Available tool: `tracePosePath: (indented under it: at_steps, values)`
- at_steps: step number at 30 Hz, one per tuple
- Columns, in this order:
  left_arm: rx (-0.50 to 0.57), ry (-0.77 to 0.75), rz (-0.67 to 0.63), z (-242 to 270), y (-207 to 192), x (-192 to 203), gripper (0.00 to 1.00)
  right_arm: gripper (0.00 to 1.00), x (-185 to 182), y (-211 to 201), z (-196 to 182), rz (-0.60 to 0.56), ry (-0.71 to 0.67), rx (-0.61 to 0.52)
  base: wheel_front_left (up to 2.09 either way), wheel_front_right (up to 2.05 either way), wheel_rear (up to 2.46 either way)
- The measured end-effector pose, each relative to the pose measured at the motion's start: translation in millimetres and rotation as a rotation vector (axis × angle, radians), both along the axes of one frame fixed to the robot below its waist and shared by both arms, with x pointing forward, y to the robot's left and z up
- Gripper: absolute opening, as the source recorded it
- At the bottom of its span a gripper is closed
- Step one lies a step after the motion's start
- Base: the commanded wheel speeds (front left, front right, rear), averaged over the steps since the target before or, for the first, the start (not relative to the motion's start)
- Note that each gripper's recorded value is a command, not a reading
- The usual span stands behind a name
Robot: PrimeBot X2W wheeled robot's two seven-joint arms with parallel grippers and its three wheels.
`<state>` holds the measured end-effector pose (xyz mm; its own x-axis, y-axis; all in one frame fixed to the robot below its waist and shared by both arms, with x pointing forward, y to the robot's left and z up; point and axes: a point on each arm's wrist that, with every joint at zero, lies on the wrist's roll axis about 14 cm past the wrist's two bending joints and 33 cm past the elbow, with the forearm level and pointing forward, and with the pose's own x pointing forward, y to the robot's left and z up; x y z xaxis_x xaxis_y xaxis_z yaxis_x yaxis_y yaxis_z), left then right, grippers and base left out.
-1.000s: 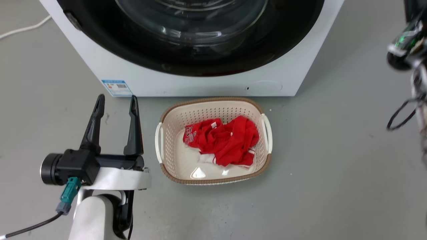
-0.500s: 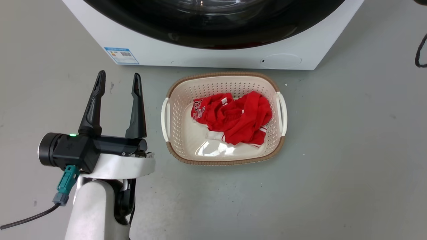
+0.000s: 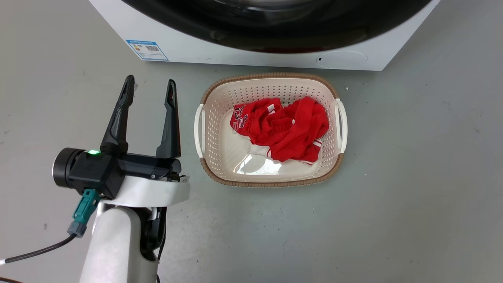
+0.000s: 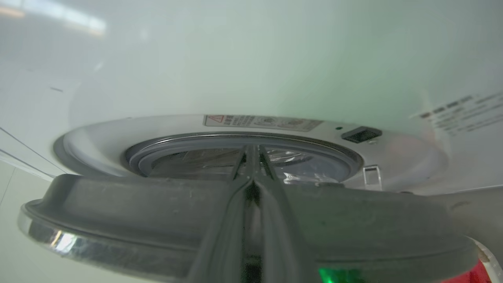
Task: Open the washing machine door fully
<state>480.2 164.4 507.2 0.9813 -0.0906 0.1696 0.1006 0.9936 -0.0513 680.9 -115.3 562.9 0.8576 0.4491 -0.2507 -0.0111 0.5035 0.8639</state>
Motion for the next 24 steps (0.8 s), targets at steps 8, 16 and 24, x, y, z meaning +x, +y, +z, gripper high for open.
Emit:
tracePosePath:
  at_steps: [8,16,24]
  values:
    - [-0.002,-0.002,-0.003,2,-3,0,1.0,0.0,-18,19,-13,0.11,0.082,0.038,0.0,0.0,0.0]
    - [-0.007,-0.018,-0.015,13,-8,-8,1.0,0.0,-59,39,-20,0.263,0.159,0.054,0.0,0.0,0.0]
    - [0.003,-0.014,-0.026,21,-12,-32,1.0,0.0,-115,56,-16,0.408,0.191,0.069,0.0,0.0,0.0]
